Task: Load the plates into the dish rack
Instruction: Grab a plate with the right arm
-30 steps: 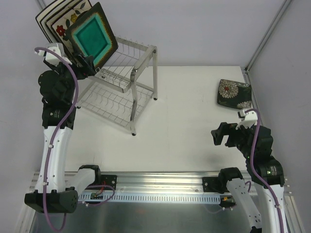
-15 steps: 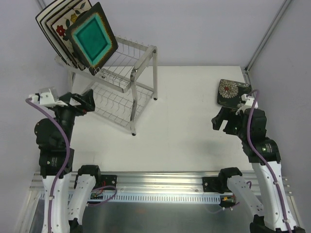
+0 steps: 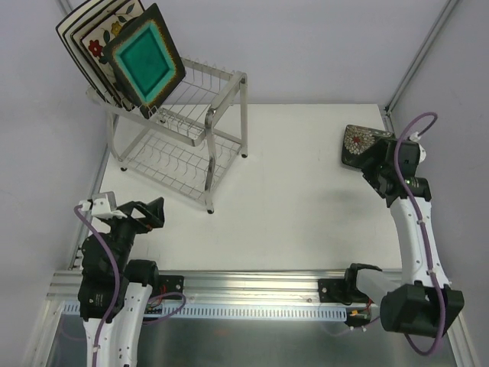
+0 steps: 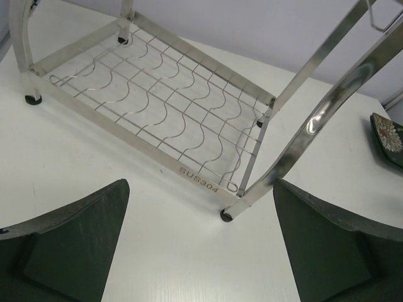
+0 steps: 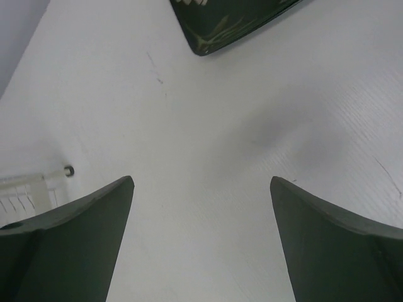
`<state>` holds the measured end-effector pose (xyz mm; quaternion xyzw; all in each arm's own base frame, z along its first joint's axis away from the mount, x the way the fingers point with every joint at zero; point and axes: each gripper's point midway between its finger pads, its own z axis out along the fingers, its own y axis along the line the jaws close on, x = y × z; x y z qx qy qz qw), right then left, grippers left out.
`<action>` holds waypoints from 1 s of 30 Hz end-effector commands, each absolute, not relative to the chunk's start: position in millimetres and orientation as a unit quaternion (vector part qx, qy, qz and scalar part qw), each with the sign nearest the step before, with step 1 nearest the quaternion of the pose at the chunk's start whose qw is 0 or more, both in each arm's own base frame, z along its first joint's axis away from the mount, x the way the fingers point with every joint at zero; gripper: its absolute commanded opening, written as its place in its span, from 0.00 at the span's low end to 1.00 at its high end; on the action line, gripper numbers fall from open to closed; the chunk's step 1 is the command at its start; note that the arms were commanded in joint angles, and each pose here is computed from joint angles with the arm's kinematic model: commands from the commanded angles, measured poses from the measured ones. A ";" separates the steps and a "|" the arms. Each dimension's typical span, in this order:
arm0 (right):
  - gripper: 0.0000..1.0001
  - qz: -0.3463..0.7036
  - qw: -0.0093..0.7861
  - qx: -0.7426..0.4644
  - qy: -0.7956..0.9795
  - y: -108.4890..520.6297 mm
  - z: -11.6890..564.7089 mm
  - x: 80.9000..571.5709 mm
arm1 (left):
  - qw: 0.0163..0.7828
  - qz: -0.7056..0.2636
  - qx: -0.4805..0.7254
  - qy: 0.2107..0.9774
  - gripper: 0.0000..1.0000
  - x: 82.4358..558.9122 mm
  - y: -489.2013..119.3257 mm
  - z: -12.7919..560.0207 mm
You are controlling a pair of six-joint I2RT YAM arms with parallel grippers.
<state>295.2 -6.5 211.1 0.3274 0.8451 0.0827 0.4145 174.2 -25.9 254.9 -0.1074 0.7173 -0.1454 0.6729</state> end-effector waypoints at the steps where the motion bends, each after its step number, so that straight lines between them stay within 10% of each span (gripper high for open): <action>1: 0.93 0.128 0.418 0.446 0.781 -24.8 215.7 327.2 | 0.662 -0.157 -0.108 0.725 0.99 165.3 -29.7 234.5; 30: 0.57 0.139 0.295 0.629 0.706 -85.0 85.2 440.1 | 0.669 -0.161 -0.125 0.715 0.99 162.9 -27.1 224.2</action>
